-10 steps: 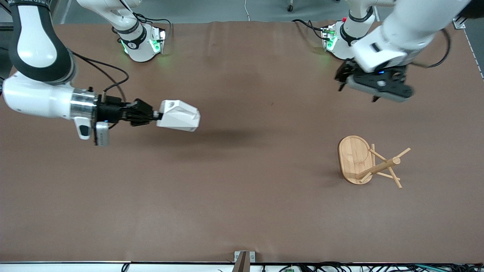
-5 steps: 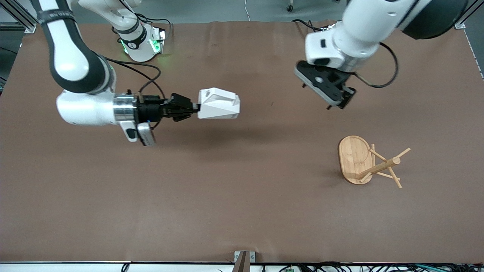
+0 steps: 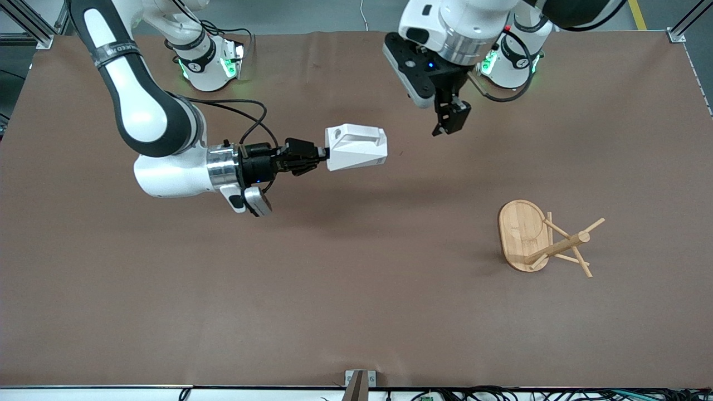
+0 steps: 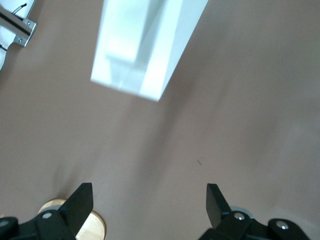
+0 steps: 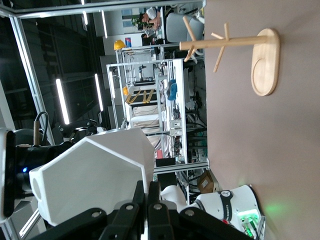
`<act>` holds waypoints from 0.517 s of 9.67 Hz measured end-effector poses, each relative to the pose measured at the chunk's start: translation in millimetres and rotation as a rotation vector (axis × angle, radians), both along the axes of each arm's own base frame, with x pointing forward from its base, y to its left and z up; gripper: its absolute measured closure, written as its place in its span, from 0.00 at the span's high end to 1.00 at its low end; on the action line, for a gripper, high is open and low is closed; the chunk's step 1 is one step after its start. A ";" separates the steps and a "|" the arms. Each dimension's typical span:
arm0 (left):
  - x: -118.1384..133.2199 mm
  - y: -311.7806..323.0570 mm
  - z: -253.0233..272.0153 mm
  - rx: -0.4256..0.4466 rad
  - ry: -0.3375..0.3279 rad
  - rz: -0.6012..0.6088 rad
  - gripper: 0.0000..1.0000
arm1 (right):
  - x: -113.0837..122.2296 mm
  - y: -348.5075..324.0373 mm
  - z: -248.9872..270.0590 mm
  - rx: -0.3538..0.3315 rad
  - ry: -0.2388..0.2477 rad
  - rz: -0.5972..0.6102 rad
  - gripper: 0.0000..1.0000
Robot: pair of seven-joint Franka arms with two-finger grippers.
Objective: Hang cup on rack
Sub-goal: 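Grasp the cup body with the left gripper beside the right gripper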
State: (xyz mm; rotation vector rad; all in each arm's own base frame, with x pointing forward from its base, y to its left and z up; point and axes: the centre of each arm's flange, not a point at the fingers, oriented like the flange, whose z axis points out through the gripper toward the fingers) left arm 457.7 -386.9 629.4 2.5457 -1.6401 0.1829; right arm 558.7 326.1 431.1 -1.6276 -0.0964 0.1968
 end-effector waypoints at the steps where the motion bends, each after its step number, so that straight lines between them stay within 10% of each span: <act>1: -2.5 -4.7 6.7 -0.014 -0.015 -0.027 1.00 | -6.0 10.2 2.6 0.009 0.000 0.018 0.04; 5: 4.7 -17.2 20.4 -0.062 -0.034 -0.100 1.00 | -21.6 33.7 5.1 0.021 0.003 0.064 0.04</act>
